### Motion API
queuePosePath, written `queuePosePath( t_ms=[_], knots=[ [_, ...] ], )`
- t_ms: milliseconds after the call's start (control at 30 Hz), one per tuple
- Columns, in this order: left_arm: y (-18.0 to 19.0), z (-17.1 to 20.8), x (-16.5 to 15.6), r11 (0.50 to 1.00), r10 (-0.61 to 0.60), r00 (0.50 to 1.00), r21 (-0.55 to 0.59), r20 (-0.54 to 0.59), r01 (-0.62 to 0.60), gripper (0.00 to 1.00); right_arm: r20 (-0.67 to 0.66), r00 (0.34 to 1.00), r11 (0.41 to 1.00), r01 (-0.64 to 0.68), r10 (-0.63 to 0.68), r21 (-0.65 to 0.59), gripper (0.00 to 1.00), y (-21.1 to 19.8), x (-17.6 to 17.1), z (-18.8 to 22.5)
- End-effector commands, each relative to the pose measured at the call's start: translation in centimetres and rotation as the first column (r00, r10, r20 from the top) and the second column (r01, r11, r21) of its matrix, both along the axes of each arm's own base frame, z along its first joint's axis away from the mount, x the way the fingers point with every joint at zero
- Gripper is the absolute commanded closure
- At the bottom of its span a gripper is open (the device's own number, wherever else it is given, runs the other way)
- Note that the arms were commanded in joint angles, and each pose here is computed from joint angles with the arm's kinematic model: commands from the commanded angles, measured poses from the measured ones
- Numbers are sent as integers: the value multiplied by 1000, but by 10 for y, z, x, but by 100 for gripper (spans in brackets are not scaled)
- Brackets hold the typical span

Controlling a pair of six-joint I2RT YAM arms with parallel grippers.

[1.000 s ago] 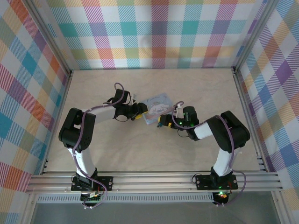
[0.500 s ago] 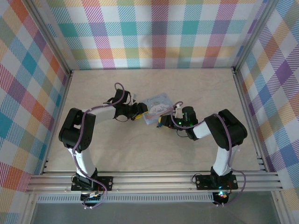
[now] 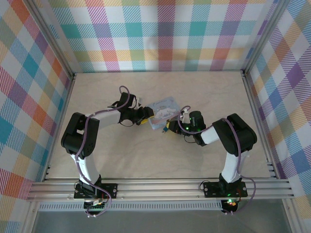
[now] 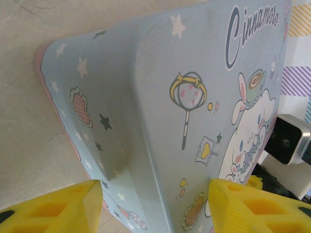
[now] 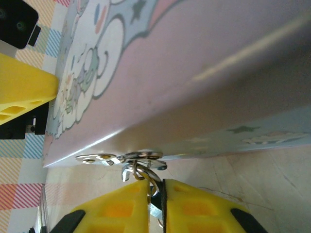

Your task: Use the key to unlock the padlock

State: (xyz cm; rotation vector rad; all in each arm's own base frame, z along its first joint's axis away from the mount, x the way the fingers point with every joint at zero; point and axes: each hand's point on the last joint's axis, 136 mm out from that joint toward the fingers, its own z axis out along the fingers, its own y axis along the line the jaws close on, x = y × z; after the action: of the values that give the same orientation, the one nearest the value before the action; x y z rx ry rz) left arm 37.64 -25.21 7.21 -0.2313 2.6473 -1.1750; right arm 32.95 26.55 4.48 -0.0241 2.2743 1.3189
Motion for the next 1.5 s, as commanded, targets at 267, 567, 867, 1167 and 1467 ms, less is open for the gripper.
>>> queuePosePath(
  t_ms=[267, 567, 867, 1167, 1467],
  knots=[
    [7, -23, -22, 996, 9, 995, 86, -101, 0, 42, 10, 1000, 999, 18, -19, 39, 97, 1, 1, 5],
    [9, -25, -26, 996, 10, 994, 92, -105, 0, 42, 14, 996, 993, 92, -93, 69, 100, -6, 6, 9],
    [11, -29, -36, 995, 11, 994, 103, -106, 0, 41, -6, 984, 979, 176, -176, 104, 100, -18, 15, 14],
    [12, -30, -39, 995, 11, 994, 101, -107, -1, 40, -30, 975, 968, 220, -218, 121, 100, -26, 21, 17],
    [12, -11, -31, 997, 25, 998, 80, -56, -21, 35, -7, 968, 966, 252, -252, 62, 100, -39, 17, 21]
  ],
)
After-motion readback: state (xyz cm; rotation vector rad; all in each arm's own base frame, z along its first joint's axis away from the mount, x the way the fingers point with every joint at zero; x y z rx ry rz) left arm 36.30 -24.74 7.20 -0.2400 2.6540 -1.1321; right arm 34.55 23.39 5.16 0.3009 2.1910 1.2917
